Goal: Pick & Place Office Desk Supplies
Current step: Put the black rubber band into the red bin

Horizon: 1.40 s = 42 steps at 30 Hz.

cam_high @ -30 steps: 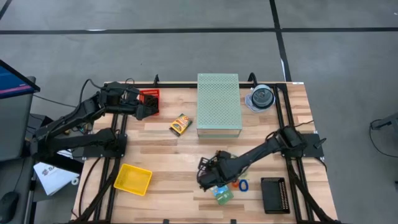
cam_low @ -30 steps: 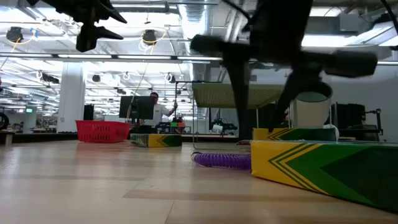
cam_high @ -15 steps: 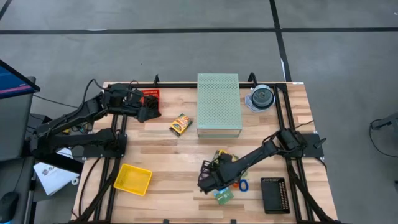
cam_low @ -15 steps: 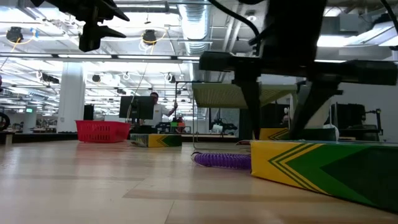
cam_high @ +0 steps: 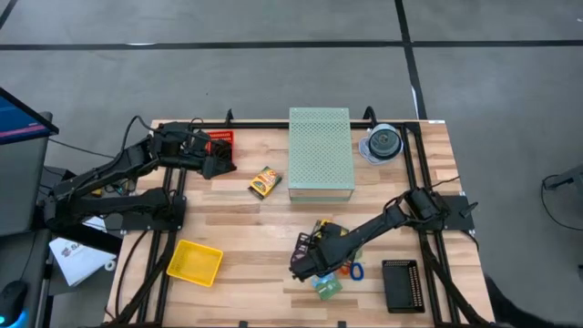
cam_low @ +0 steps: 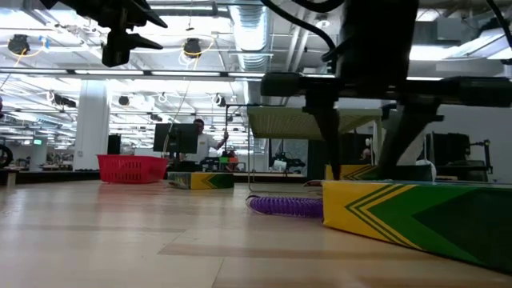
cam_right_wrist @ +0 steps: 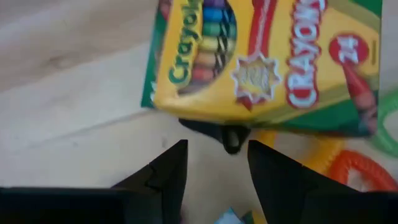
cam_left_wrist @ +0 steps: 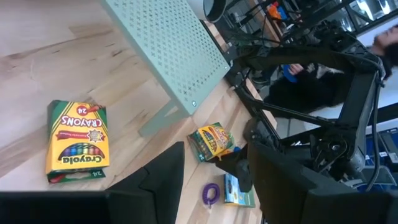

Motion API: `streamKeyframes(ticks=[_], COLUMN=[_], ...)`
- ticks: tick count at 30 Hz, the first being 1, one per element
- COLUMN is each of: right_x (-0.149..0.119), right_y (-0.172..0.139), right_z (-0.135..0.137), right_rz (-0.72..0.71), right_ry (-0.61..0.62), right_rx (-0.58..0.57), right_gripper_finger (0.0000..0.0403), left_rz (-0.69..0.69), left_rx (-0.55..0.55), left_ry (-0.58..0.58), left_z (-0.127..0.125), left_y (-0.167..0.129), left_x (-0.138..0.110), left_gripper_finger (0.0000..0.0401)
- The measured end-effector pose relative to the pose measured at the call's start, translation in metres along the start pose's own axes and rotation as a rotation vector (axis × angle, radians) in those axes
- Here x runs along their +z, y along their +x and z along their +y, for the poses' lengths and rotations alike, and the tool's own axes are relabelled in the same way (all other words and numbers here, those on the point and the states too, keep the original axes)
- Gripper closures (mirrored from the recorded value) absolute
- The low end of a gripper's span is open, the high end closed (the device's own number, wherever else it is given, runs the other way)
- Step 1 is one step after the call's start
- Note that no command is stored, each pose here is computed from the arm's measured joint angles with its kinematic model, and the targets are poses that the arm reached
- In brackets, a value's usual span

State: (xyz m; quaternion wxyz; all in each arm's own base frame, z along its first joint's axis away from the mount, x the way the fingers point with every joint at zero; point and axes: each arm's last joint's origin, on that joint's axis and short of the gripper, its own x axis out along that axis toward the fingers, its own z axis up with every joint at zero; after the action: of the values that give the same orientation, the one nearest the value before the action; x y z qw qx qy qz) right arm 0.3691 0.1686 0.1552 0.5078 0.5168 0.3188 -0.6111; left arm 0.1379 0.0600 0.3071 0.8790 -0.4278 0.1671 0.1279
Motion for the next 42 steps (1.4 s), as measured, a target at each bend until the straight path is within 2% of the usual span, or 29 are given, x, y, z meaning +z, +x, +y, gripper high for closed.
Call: streamKeyframes(ticks=[8,13,20,24,33,42], right_x=[0.002,-0.002,-0.002,-0.001,0.005,-0.001], right_y=[0.008,0.018,0.019,0.019,0.021,0.017], right_z=[-0.005,-0.005,-0.006,-0.007,-0.005,-0.012], right_rz=[-0.015,0.025,0.022,0.015,-0.017,-0.038], right_ry=[-0.006,0.011,0.016,0.013,0.006,-0.023], right_rx=[-0.021,0.016,0.006,0.000,-0.014,-0.006], right_gripper_finger=[0.0239,0.0239,0.0245,0.0280,0.0391,0.0398], left_rz=[-0.002,-0.016,-0.018,-0.022,-0.013,-0.013], left_rx=[0.000,-0.014,-0.017,-0.023,-0.039,-0.038], left_ry=[-0.015,-0.016,-0.031,-0.033,-0.031,-0.030], left_z=[0.000,-0.001,-0.002,-0.002,-0.003,-0.003], left_y=[0.000,0.000,0.000,0.000,0.000,0.000], left_x=[0.000,0.002,0.002,0.002,0.002,0.002], left_gripper_finger=[0.0229,0.0229,0.0229,0.0229,0.0229,0.0229])
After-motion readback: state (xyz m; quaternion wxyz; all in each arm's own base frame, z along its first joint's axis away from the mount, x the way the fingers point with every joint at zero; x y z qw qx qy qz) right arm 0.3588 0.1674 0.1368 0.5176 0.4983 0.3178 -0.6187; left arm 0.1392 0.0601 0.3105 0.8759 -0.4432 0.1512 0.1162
